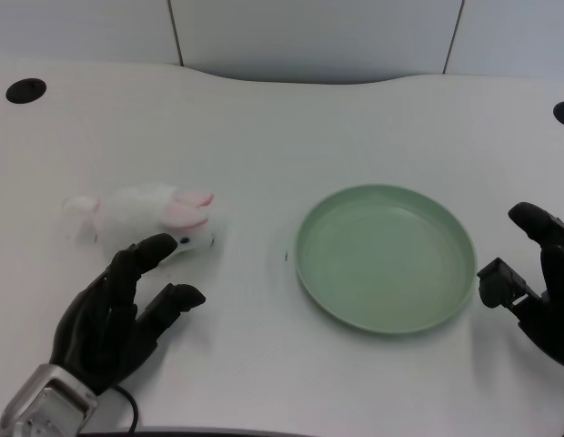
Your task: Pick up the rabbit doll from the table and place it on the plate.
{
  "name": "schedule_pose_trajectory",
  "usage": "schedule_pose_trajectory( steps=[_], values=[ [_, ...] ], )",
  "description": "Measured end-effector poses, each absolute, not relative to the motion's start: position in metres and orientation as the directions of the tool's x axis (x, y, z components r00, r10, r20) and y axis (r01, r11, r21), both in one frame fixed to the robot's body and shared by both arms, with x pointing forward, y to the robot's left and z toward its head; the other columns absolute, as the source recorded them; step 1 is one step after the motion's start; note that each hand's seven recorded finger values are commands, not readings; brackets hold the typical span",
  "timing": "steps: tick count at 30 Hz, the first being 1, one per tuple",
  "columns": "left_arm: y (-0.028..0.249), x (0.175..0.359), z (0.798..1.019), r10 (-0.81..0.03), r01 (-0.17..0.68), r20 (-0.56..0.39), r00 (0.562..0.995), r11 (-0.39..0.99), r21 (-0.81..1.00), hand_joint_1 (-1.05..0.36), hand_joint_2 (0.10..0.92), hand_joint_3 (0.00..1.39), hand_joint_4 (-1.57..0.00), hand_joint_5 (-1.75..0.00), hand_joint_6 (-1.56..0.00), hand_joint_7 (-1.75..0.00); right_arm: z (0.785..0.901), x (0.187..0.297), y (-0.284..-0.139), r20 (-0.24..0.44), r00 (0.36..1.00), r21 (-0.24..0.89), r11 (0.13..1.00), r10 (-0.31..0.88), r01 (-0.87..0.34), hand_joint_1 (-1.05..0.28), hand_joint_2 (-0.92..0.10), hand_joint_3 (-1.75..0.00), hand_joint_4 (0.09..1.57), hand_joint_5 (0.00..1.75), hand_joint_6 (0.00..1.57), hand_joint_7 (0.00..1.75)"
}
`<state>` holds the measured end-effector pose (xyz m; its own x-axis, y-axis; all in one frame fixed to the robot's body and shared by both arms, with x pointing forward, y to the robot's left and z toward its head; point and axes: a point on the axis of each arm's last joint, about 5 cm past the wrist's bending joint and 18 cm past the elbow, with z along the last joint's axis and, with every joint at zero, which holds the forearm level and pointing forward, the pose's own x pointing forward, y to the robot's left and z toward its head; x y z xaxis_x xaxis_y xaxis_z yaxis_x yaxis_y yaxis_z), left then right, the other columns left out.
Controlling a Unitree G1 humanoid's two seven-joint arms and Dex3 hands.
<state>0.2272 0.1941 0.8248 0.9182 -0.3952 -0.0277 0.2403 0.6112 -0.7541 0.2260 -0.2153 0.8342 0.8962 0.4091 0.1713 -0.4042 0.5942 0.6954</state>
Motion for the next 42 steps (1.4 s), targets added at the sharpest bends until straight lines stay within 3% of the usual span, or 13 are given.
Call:
schedule_pose_trajectory(
  steps=[28, 30, 32, 35, 36, 39, 42],
  values=[
    [0.194, 0.227, 0.825, -0.397, 0.238, -0.031, 0.917, 0.608, -0.757, -0.71, 0.921, 0.33, -0.31, -1.60, -0.52, -0.96, 0.835, 0.227, -0.215, 0.173, 0.895, 0.696, 0.592, 0.411, -0.406, -0.67, -0.92, -0.14, 0.60, 1.75, 0.66, 1.26],
    [0.195, 0.228, 0.826, -0.384, 0.247, -0.015, 0.923, 0.623, -0.742, -0.70, 0.921, 0.33, -0.27, -1.59, -0.48, -0.97, 0.835, 0.227, -0.215, 0.173, 0.895, 0.696, 0.591, 0.412, -0.407, -0.67, -0.92, -0.14, 0.60, 1.75, 0.66, 1.26],
    [0.197, 0.227, 0.831, -0.362, 0.293, 0.032, 0.931, 0.695, -0.657, -0.70, 0.921, 0.31, -0.21, -1.59, -0.35, -1.10, 0.835, 0.227, -0.214, 0.174, 0.894, 0.696, 0.591, 0.413, -0.408, -0.66, -0.92, -0.15, 0.60, 1.75, 0.66, 1.26],
    [0.198, 0.225, 0.842, -0.360, 0.385, 0.142, 0.922, 0.812, -0.439, -0.71, 0.921, 0.28, -0.38, -1.21, -0.54, -0.64, 0.835, 0.227, -0.213, 0.173, 0.893, 0.699, 0.586, 0.416, -0.409, -0.65, -0.92, -0.16, 0.60, 1.75, 0.65, 1.26],
    [0.198, 0.225, 0.847, -0.367, 0.408, 0.180, 0.913, 0.841, -0.356, -0.75, 0.921, 0.27, -0.45, -0.98, -0.63, -0.40, 0.835, 0.227, -0.213, 0.173, 0.892, 0.701, 0.584, 0.417, -0.409, -0.65, -0.92, -0.17, 0.61, 1.75, 0.64, 1.31],
    [0.198, 0.223, 0.862, -0.417, 0.454, 0.286, 0.863, 0.888, -0.075, -0.80, 0.921, 0.23, -0.50, -0.74, -0.69, -0.16, 0.835, 0.227, -0.211, 0.175, 0.891, 0.703, 0.581, 0.418, -0.411, -0.66, -0.92, -0.17, 0.61, 1.75, 0.63, 1.34],
    [0.206, 0.225, 0.878, -0.478, 0.465, 0.346, 0.807, 0.876, 0.128, -0.80, 0.921, 0.19, -0.50, -0.61, -0.68, -0.06, 0.835, 0.227, -0.211, 0.172, 0.894, 0.703, 0.584, 0.414, -0.406, -0.67, -0.92, -0.15, 0.61, 1.75, 0.63, 1.34]
  ],
)
